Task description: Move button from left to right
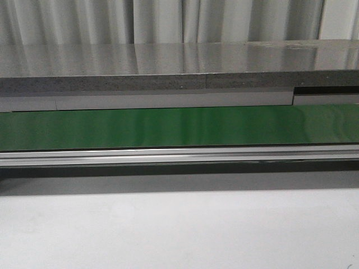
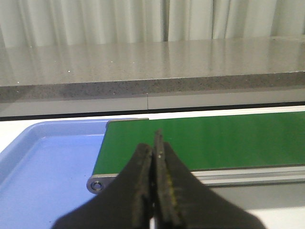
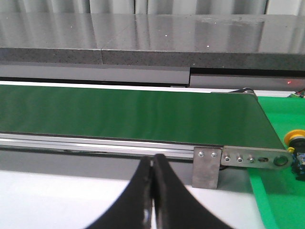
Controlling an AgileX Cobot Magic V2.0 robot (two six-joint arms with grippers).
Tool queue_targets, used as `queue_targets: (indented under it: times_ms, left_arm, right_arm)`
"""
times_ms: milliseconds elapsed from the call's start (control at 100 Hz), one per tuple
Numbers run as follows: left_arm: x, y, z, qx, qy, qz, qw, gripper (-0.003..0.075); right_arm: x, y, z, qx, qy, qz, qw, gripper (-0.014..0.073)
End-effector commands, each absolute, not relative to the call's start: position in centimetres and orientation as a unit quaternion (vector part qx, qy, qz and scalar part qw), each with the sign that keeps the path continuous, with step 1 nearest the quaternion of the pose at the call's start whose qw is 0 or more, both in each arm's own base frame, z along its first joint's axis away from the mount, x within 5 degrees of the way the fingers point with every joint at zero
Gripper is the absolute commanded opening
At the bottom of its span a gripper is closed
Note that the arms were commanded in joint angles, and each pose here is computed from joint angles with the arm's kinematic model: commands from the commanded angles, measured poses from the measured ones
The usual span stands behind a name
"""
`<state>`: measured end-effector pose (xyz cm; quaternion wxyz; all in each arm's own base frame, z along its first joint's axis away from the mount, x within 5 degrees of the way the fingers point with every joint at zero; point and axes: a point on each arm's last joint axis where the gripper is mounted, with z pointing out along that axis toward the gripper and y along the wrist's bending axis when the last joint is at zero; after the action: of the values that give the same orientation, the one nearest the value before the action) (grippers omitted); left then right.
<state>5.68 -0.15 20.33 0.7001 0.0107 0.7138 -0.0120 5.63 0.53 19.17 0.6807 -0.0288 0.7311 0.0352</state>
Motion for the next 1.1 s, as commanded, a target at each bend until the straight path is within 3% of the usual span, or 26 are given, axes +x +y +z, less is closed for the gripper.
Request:
queue_targets:
  times_ms: [0,1090]
  left_arm:
    - [5.41,-0.25,20.77,0.005,0.674,-0.029,0.738,-0.0021]
    - [5.55,-0.28,20.06,0.005,0.675,-0.031,0.737,-0.0020]
  right_arm:
    - [5.44,0.49,20.57,-0.029,0.691,0.035,0.722,-0.0067]
    - [5.44,0.49,20.55,-0.029,0.692,0.035,0.721,-0.0067]
